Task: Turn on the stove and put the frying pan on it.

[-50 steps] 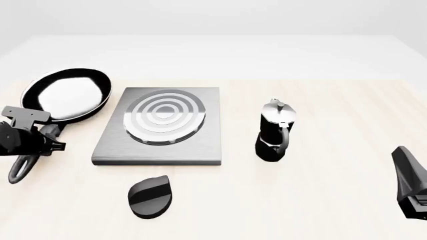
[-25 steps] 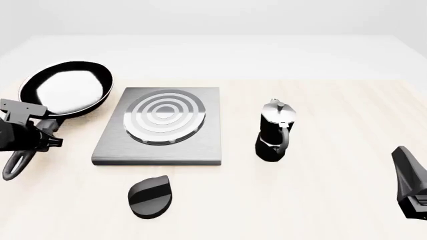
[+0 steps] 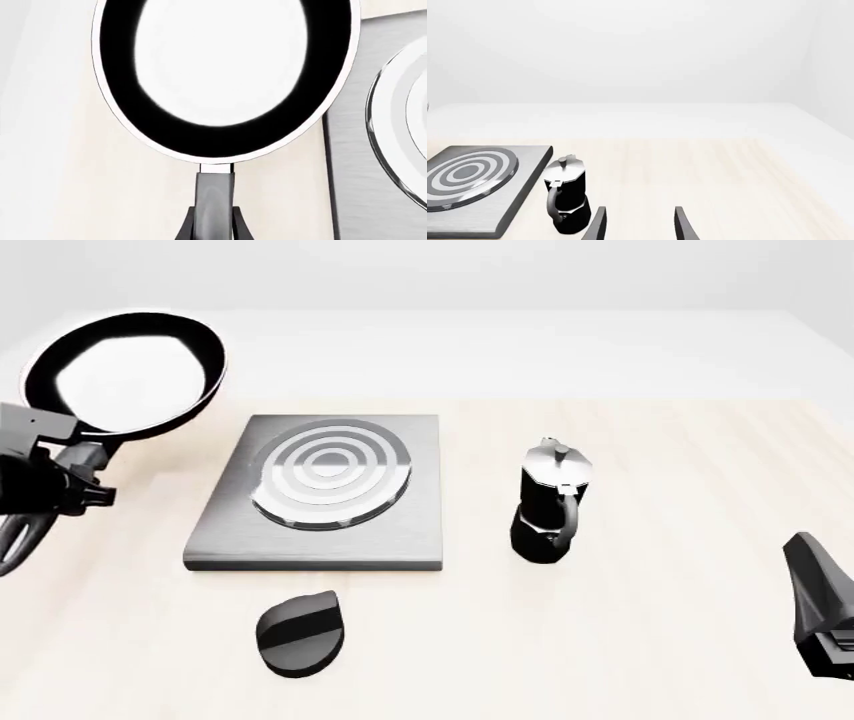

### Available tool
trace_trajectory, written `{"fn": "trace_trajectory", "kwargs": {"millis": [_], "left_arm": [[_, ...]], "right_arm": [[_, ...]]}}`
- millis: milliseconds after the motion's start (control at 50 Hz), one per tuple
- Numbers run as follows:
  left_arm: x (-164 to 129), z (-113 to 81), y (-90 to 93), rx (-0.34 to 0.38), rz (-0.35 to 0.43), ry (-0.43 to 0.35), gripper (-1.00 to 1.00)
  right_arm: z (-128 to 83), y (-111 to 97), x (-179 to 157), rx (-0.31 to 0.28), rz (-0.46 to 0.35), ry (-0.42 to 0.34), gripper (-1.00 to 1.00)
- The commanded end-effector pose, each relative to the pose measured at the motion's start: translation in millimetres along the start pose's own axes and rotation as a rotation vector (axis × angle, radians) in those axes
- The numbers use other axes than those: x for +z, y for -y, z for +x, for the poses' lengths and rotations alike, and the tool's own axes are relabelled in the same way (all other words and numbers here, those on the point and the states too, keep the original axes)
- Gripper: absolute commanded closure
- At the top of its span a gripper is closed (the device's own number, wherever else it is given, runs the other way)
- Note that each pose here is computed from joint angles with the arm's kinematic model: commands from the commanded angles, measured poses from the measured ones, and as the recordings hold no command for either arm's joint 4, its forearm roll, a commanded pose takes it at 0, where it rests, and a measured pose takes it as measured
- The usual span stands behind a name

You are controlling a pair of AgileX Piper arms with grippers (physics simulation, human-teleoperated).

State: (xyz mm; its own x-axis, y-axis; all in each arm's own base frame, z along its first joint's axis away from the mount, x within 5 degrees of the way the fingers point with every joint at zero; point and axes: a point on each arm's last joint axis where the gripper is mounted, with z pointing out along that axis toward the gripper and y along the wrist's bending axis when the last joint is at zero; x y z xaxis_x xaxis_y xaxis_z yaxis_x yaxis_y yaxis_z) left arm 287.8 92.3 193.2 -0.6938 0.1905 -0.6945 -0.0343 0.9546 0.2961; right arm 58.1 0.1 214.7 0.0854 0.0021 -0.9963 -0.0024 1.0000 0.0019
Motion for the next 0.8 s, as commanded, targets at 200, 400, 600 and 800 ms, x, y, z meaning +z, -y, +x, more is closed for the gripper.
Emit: {"fn": "trace_trajectory", "kwargs": {"millis": [200, 400, 600, 800], "left_arm": [[-29.3, -20.1, -0.4, -0.047, -0.009, 0.073, 1.00], [-29.3, -20.1, -0.4, -0.047, -0.009, 0.073, 1.00], [-31.1, -20.1, 2.7, -0.038, 0.000, 0.074, 1.00], [-43.4, -24.1, 33.0, -0.028, 0.087, 0.081, 1.00]], "right_arm": [[0.0, 0.0, 0.0, 0.000, 0.000, 0.000, -1.00], [0.0, 0.0, 0.0, 0.000, 0.000, 0.000, -1.00], [0.0, 0.0, 0.0, 0.000, 0.000, 0.000, -1.00], [0.0, 0.0, 0.0, 0.000, 0.000, 0.000, -1.00]]}}
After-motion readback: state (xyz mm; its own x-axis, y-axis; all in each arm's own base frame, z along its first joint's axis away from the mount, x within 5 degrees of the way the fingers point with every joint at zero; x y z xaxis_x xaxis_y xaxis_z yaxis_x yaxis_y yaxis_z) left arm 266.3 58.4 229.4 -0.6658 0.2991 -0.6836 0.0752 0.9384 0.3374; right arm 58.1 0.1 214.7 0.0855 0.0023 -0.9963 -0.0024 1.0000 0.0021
